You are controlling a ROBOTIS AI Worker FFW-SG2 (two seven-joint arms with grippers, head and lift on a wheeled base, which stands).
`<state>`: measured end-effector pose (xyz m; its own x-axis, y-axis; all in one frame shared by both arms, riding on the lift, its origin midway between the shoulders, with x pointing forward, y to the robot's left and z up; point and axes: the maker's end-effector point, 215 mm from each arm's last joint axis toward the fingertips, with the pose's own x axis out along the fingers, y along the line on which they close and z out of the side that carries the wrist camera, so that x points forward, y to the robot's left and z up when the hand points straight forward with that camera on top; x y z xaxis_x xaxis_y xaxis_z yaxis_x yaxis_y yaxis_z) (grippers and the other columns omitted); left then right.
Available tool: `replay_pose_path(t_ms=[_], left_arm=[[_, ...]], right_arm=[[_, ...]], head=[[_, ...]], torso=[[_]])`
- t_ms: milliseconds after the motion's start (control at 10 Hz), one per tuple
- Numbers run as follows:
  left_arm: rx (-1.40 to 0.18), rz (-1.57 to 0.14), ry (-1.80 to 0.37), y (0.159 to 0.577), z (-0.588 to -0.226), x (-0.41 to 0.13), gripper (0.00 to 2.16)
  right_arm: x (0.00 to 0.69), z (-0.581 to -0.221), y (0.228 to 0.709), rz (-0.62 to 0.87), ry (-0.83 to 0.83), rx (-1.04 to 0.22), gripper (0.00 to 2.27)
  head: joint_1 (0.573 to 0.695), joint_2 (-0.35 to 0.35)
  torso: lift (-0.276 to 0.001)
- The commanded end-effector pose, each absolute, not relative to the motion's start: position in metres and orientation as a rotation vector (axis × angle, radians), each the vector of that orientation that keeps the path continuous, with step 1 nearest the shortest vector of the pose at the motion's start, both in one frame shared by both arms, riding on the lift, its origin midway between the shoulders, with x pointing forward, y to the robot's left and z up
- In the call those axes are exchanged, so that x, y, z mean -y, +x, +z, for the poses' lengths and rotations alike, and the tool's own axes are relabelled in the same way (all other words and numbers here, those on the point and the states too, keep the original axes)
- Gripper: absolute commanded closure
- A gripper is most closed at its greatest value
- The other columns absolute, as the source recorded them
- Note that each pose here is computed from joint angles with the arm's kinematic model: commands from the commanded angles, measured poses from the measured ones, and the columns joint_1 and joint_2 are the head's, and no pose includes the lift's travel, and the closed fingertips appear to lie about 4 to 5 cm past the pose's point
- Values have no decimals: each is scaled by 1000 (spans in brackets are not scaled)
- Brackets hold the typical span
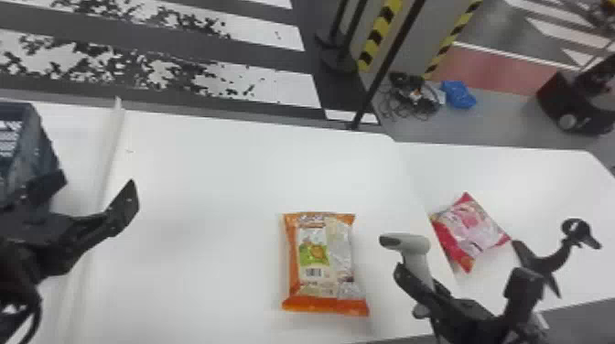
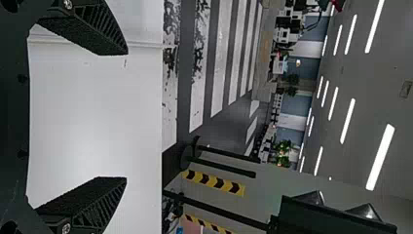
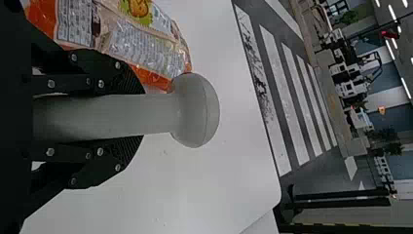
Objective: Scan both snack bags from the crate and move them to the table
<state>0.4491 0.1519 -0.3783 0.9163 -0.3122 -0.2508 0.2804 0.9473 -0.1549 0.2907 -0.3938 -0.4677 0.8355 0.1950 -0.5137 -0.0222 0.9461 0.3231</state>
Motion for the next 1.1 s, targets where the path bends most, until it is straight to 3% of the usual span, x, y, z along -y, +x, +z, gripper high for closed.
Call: replay_pose_path(t_ms=[0, 500, 800, 1000], left_arm=[[-274, -314, -118, 452, -377, -148, 70], [-261, -352, -142, 450, -370, -125, 73], [-249, -361, -145, 448, -362, -123, 73], [-252, -369, -143, 443, -362, -121, 73]], right_arm=[[361, -462, 272, 188, 399, -624, 2236], [264, -421, 241, 453, 501, -625, 2236], [211, -435, 232, 522, 444, -678, 2236], [213, -453, 251, 466, 317, -627, 2236]], head=[[695, -350], [695, -271], [695, -205], [695, -157]], torso=[[-87], [-87], [-87], [-87]])
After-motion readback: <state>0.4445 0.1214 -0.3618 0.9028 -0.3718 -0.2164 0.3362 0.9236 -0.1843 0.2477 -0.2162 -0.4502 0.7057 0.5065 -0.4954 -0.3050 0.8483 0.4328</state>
